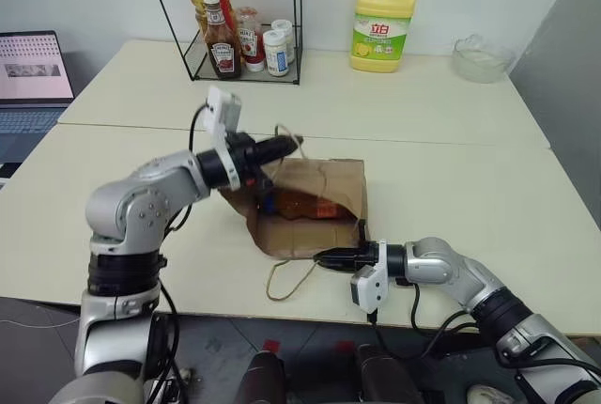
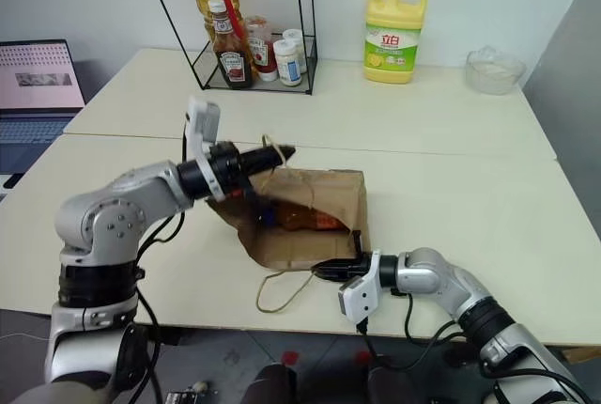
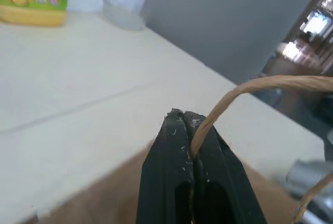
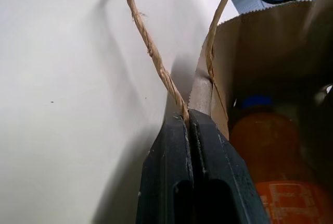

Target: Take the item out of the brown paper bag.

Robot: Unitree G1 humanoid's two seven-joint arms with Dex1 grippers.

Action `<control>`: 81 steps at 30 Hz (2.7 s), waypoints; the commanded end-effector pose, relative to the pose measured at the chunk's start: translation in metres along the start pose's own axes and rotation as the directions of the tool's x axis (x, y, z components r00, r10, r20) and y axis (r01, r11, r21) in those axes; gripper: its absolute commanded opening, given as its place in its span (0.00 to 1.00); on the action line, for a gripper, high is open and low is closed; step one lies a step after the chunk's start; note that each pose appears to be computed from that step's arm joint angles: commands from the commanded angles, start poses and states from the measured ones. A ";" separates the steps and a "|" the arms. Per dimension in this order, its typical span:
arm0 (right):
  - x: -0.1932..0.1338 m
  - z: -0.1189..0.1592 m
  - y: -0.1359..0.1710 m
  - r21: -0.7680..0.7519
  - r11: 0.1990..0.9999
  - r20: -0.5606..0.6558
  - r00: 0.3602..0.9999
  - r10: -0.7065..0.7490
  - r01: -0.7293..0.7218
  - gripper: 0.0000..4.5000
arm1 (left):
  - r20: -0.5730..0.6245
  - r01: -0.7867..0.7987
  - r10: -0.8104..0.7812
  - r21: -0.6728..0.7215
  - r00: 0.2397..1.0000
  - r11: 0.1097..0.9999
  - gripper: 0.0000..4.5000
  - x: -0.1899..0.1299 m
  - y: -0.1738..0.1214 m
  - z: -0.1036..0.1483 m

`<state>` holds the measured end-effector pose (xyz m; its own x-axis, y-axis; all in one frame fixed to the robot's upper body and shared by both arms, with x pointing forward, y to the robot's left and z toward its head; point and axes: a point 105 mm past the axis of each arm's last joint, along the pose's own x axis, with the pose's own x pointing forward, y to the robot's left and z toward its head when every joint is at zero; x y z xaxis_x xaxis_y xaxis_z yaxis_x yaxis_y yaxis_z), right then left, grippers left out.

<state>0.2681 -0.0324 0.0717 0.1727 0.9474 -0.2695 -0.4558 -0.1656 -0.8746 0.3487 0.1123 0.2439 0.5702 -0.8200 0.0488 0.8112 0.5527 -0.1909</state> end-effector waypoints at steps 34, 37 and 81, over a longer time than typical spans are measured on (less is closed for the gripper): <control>-0.088 0.064 -0.104 0.588 0.742 -0.075 0.935 -0.346 0.322 0.78 | 0.054 0.000 -0.002 0.029 0.999 1.000 0.00 0.009 0.000 0.015; -0.073 0.072 -0.113 0.810 0.540 -0.013 0.928 -0.372 0.229 0.54 | 0.050 0.001 -0.003 0.035 0.999 0.999 0.00 0.010 0.000 0.017; -0.003 -0.044 -0.083 0.229 0.956 -0.462 0.885 -0.061 0.186 0.99 | 0.051 0.029 -0.032 0.055 0.998 0.998 0.00 0.010 -0.008 0.015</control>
<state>0.3425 -0.0320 0.1244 0.5834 0.7326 -0.3505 -0.6264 0.1313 -0.7683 0.3560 0.1038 0.2477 0.5652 -0.8226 0.0626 0.8168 0.5473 -0.1825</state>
